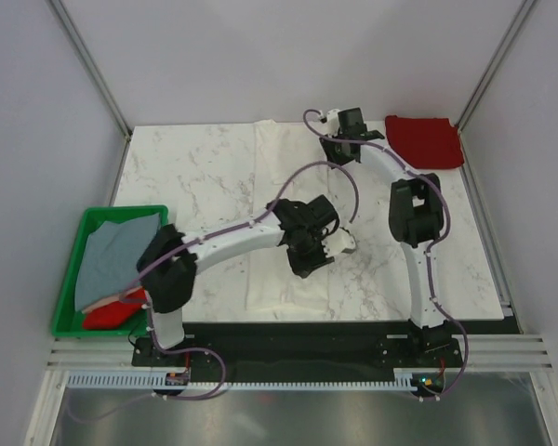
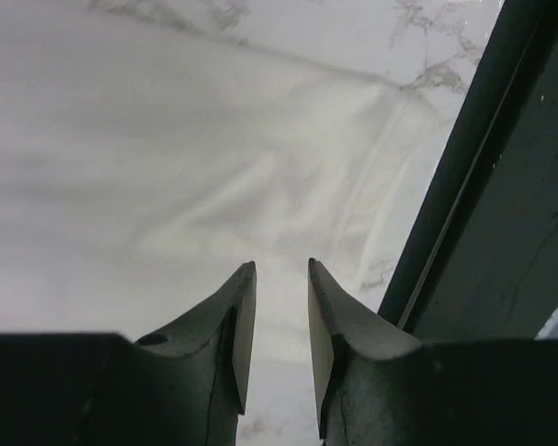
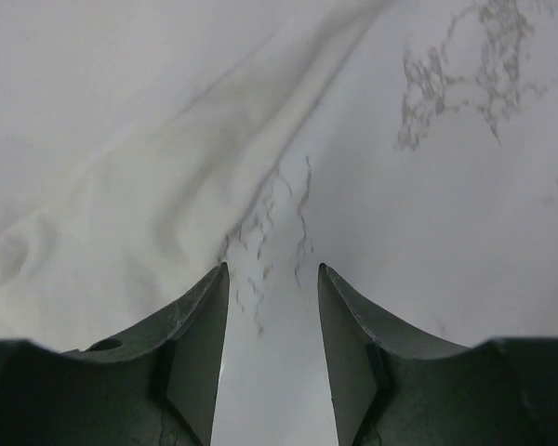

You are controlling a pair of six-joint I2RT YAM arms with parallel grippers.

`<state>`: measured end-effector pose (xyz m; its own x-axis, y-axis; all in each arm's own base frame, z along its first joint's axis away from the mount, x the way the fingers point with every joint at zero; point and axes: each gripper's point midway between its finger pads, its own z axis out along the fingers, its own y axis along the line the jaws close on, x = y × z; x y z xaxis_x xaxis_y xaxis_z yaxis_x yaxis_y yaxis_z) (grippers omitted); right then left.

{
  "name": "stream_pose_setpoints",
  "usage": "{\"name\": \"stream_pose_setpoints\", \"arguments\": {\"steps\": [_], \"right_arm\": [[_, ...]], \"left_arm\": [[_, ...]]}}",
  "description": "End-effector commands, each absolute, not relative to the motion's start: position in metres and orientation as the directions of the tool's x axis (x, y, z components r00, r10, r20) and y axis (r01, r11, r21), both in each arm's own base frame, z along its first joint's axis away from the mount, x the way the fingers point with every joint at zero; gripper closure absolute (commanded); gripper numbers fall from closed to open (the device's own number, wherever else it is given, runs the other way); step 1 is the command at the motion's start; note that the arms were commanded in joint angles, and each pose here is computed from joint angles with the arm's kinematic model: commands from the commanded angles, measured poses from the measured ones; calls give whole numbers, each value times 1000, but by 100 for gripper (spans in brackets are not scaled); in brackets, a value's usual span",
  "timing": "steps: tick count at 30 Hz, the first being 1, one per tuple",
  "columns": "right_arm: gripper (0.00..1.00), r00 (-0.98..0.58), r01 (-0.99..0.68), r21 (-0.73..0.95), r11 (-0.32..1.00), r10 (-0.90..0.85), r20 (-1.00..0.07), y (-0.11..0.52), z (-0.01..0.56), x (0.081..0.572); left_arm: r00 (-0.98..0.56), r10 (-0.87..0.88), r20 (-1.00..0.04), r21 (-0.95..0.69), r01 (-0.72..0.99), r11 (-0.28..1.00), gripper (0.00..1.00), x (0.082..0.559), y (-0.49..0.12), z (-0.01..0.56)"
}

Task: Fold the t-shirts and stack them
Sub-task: Fold the tshirt

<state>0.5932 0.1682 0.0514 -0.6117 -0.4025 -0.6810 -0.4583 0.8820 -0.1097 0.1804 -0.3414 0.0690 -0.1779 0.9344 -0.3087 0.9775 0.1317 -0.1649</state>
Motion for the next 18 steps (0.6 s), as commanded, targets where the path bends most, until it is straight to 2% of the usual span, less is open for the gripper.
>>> {"name": "stream_pose_setpoints", "arguments": {"steps": [1, 2, 4, 5, 7, 10, 11, 12, 13, 14, 15, 18], "right_arm": [[49, -602, -340, -4, 941, -221, -767, 144, 147, 568], [49, -591, -340, 23, 940, -194, -783, 143, 172, 553], [49, -688, -371, 129, 920, -178, -704, 151, 144, 508], [49, -706, -350, 195, 916, -121, -698, 155, 157, 491], [49, -818, -317, 351, 881, -67, -571, 164, 124, 432], [49, -878, -263, 504, 823, 12, -479, 179, 124, 383], [49, -932, -150, 568, 810, 75, -354, 179, 98, 351], [49, -941, -114, 603, 790, 109, -320, 183, 94, 339], [49, -952, -86, 656, 750, 132, -276, 188, 97, 321], [49, -975, 24, 674, 739, 167, -148, 186, 71, 287], [49, -976, 98, 683, 724, 205, -77, 188, 64, 273], [49, -988, 119, 685, 719, 152, 12, 199, 45, 226]], "left_arm": [[-340, 802, -492, 93, 895, 436, 63, 228, -301, 153], [-420, 753, -507, 63, 853, 518, 58, 231, -290, 157], [-588, 624, -516, -23, 737, 675, 49, 250, -250, 160], [-701, 512, -497, -156, 653, 741, 50, 247, -246, 161], [-881, 225, -416, -316, 372, 873, 53, 270, -199, 155], [-957, 20, -290, -431, 149, 890, 58, 263, -175, 134], [-969, -109, -223, -488, 14, 873, 59, 263, -166, 132], [-973, -158, -170, -501, -52, 864, 59, 254, -161, 114], [-966, -199, -162, -524, -86, 848, 57, 251, -161, 114], [-967, -199, -157, -532, -87, 842, 56, 247, -161, 110], [-968, -205, -144, -532, -99, 841, 52, 241, -160, 98], [-972, -223, -77, -543, -146, 827, 43, 221, -161, 79]]}}
